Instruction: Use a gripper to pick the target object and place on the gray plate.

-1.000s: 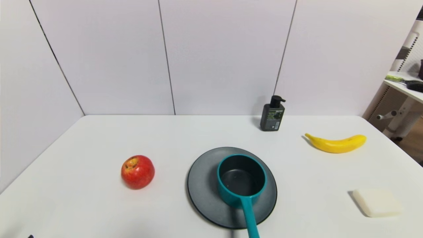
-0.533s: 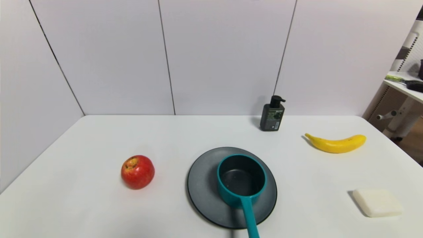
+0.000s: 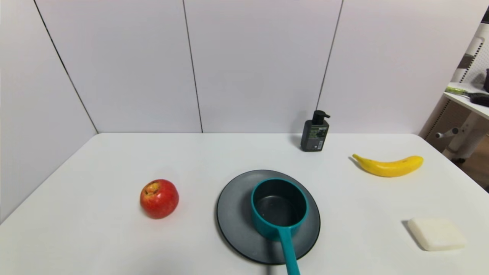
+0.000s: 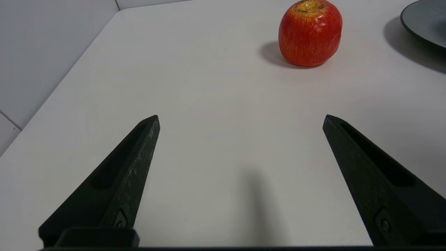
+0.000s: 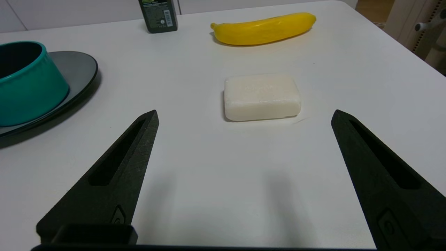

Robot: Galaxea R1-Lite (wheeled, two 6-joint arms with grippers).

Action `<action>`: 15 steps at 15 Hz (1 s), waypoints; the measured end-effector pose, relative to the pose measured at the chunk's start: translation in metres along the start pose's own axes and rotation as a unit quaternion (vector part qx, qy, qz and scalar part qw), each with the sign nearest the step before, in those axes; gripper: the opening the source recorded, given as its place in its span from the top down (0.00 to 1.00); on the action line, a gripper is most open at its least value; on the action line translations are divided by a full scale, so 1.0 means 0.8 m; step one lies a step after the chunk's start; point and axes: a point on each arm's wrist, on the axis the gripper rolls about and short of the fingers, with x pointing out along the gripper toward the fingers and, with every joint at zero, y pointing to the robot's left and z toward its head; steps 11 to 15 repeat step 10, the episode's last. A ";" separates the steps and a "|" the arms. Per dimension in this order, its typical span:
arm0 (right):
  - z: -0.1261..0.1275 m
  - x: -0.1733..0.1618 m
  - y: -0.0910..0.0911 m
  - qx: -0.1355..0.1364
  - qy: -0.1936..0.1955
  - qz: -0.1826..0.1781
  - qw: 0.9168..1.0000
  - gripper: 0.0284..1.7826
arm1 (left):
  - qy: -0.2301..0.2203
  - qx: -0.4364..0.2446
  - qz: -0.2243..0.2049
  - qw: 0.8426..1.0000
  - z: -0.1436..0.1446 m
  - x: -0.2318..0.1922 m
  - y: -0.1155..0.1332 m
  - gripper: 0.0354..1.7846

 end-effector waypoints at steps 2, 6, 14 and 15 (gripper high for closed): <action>0.000 0.000 0.000 0.000 0.000 0.000 1.000 0.04 | 0.000 0.000 0.000 1.000 0.000 0.000 0.000 0.06; 0.000 0.000 0.000 -0.003 0.001 0.001 1.000 0.04 | 0.000 0.000 0.000 1.000 0.000 0.000 0.000 0.06; -0.001 0.000 0.000 -0.003 0.003 -0.001 1.000 0.04 | 0.000 0.000 0.000 1.000 0.000 0.000 0.000 0.06; -0.001 0.000 0.000 -0.003 0.003 -0.001 1.000 0.04 | 0.000 0.000 0.000 1.000 0.000 0.000 0.000 0.06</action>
